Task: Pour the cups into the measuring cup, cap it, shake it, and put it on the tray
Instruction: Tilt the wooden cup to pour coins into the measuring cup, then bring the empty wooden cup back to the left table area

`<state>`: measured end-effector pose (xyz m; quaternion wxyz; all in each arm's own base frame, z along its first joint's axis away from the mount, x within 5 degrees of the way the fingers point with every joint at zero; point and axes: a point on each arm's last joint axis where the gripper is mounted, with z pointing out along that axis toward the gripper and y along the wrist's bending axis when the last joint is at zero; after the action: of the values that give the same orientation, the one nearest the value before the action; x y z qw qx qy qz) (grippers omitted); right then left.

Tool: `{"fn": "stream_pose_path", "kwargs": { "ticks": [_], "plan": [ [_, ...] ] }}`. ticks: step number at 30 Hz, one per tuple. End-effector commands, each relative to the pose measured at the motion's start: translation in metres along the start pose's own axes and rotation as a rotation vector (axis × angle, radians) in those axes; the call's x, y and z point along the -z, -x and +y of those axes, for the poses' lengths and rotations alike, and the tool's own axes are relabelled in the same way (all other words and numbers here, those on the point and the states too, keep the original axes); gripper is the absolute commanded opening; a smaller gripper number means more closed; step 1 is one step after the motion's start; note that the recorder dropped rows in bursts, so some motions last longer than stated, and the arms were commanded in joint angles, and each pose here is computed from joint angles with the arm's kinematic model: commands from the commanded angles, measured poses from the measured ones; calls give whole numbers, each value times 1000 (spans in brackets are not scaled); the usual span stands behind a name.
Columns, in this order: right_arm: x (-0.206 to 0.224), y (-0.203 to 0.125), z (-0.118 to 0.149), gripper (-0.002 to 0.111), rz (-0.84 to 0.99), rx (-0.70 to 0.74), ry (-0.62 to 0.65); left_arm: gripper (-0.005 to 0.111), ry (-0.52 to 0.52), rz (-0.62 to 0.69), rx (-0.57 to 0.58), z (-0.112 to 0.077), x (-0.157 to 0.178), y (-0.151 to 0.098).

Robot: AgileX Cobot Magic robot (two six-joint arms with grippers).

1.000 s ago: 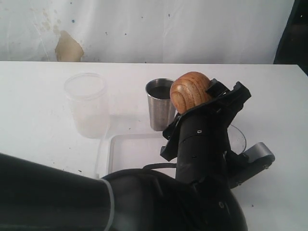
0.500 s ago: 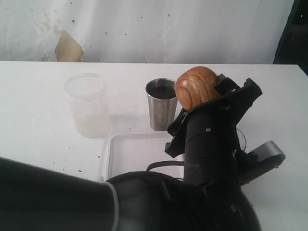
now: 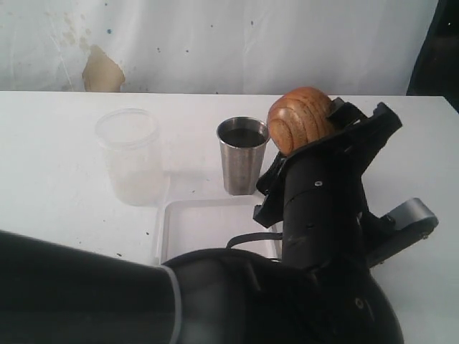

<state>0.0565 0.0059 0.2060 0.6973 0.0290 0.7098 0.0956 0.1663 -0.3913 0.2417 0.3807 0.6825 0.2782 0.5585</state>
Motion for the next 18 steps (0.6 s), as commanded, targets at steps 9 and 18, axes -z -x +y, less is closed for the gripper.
{"fn": "stream_pose_path", "kwargs": {
  "ticks": [9, 18],
  "plan": [
    [0, -1, 0, 0, -7, 1, 7, 0, -250, -121, 1181, 42, 5, -112],
    [0, -1, 0, 0, -7, 1, 7, 0, -328, -344, 1574, 9, 12, -183]
  ]
}}
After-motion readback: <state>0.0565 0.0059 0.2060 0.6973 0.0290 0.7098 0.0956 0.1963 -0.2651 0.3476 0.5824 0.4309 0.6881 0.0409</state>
